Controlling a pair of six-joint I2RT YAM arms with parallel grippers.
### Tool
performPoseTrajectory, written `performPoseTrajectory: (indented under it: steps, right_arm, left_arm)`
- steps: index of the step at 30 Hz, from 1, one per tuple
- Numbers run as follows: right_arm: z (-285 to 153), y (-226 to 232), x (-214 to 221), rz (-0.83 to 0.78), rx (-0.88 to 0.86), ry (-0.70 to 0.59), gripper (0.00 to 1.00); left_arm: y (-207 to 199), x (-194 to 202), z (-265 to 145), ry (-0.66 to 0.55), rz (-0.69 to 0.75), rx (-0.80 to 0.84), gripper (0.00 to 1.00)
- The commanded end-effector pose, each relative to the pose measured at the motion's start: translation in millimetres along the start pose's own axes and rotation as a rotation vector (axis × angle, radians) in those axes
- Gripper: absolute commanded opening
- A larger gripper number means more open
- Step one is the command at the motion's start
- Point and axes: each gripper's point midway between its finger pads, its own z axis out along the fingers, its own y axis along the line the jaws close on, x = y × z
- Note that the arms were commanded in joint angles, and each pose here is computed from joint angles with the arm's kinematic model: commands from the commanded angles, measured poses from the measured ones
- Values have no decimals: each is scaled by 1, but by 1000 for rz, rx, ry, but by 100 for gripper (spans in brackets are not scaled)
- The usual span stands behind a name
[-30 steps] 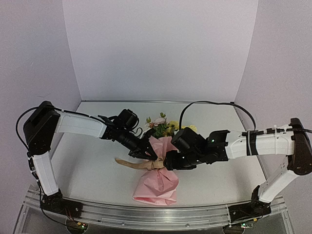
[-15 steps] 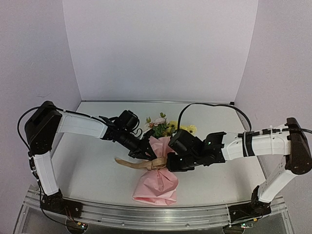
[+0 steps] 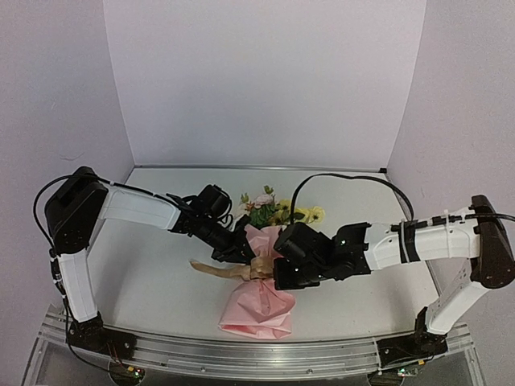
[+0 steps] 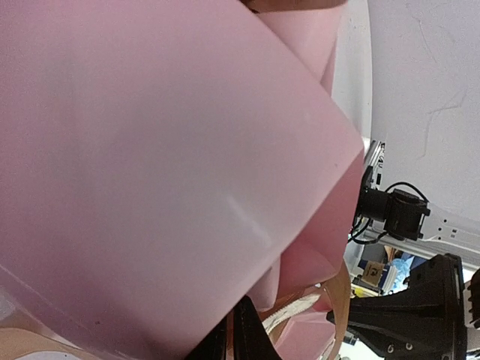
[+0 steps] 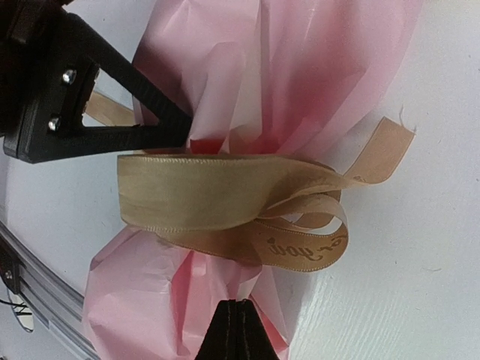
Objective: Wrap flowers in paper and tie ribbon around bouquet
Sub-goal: Adjust the folded bouquet at the center of the board.
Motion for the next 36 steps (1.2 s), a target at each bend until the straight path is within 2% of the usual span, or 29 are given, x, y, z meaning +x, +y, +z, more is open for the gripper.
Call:
performPoseTrajectory:
  steps: [1, 9, 16, 20, 23, 32, 36]
  right_arm:
    - [6, 1, 12, -41, 40, 33, 0]
    - [31, 2, 40, -78, 64, 141, 0]
    - [68, -10, 63, -89, 152, 208, 0]
    - [79, -17, 66, -75, 193, 206, 3]
    - [73, -19, 60, -65, 199, 173, 9]
    - [12, -8, 15, -49, 144, 17, 32]
    - [-7, -10, 4, -48, 142, -24, 38]
  left_arm:
    - [16, -11, 7, -54, -62, -52, 6]
    - [23, -12, 11, -60, -88, -65, 6]
    - [25, -11, 13, -56, -94, -64, 5]
    - [25, -10, 13, -53, -92, -65, 5]
    - [24, -10, 12, -53, -88, -65, 5]
    - [18, -11, 7, -53, -52, -65, 5]
    - [15, -11, 4, -55, -39, -63, 5]
